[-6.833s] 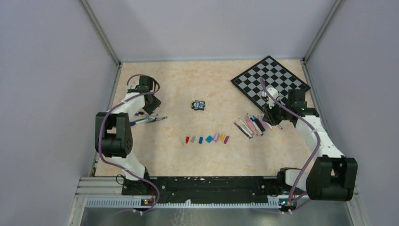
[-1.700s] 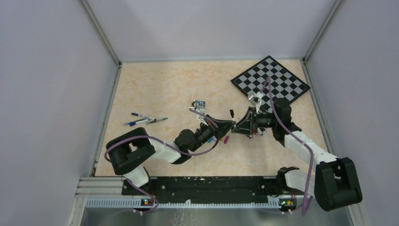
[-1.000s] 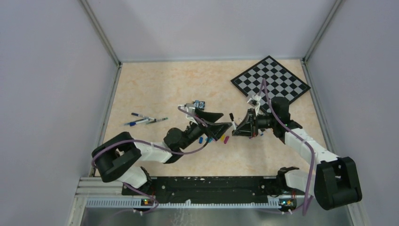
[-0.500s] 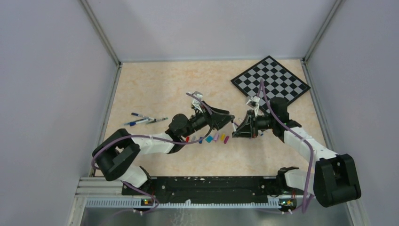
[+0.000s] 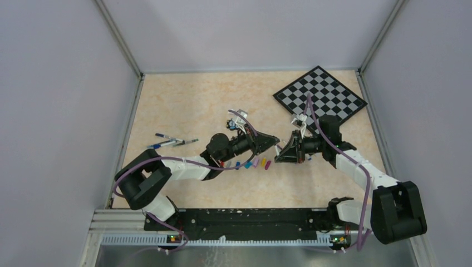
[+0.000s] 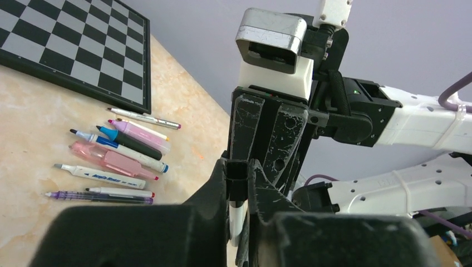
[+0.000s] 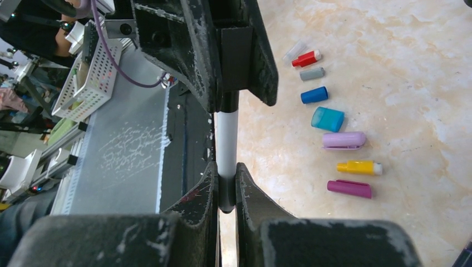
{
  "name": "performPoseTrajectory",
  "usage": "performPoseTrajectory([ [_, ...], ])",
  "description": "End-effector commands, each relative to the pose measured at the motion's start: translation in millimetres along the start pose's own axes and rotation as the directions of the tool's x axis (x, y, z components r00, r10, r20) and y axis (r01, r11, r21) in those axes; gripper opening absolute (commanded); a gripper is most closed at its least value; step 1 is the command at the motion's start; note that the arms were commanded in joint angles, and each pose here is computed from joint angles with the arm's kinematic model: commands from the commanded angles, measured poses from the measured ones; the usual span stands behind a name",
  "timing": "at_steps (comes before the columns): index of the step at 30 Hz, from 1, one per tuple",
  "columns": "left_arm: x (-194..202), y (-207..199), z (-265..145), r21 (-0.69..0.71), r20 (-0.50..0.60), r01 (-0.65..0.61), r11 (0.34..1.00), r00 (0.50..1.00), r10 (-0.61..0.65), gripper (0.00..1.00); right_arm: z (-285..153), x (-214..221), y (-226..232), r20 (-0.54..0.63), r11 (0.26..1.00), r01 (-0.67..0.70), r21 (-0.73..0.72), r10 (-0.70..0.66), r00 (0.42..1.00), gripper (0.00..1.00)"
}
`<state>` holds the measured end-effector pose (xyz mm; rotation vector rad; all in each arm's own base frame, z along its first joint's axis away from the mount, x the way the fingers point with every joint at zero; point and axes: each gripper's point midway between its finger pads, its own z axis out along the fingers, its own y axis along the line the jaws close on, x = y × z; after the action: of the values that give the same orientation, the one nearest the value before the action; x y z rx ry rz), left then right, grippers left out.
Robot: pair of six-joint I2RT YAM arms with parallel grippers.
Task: Open the pen caps
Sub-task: Open the pen cap from the pen.
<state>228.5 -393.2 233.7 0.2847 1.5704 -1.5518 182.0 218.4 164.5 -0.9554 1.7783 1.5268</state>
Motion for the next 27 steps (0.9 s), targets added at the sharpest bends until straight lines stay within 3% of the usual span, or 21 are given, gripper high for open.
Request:
performPoseTrajectory([
  [1, -14.5, -16.6, 5.9, 0.047, 0.033, -0.022, 0.999, 0.999, 0.02, 0.0, 1.8, -17.1, 3.9, 0.006, 0.997, 0.075, -0.02, -0.075, 0.997, 0.0],
  [2, -13.6, -16.4, 5.5, 0.047, 0.03, -0.023, 0.999, 0.999, 0.021, 0.0, 1.7, -16.9, 3.2, 0.006, 0.997, 0.073, -0.017, -0.073, 0.997, 0.0],
  [5, -11.4, -16.9, 4.2, 0.055, 0.025, -0.025, 0.998, 0.999, 0.024, 0.0, 2.0, -22.2, 3.8, 0.01, 0.998, 0.068, -0.016, -0.068, 0.998, 0.23],
  [7, -8.3, -17.2, 3.1, 0.064, 0.018, -0.024, 0.998, 1.0, 0.023, 0.0, 1.8, -26.2, 5.3, 0.012, 0.997, 0.072, -0.023, -0.072, 0.997, 0.32],
  [16, 6.5, -16.6, 3.1, 0.096, -0.006, -0.013, 0.995, 1.0, 0.013, 0.0, 1.5, -31.9, 7.0, 0.015, 0.996, 0.078, -0.031, -0.078, 0.997, 0.38],
  [22, 7.8, -16.2, 3.3, 0.097, -0.005, -0.015, 0.995, 1.0, 0.016, 0.0, 1.2, -31.3, 5.2, 0.013, 0.997, 0.072, -0.019, -0.072, 0.997, 0.34],
  [24, 5.5, -17.3, 2.9, 0.099, 0.003, -0.022, 0.995, 1.0, 0.022, 0.0, 1.4, -30.6, 5.0, 0.012, 0.997, 0.069, -0.019, -0.069, 0.998, 0.2],
  [25, 2.8, -18.2, 3.0, 0.098, 0.013, -0.031, 0.995, 0.999, 0.03, 0.0, 1.6, -29.8, 4.9, 0.011, 0.998, 0.066, -0.021, -0.066, 0.998, 0.03],
  [27, -6.6, -19.3, 2.3, 0.089, 0.048, -0.063, 0.994, 0.997, 0.059, 0.0, 1.7, -28.3, 4.4, 0.008, 0.998, 0.056, -0.02, -0.056, 0.998, 0.0],
])
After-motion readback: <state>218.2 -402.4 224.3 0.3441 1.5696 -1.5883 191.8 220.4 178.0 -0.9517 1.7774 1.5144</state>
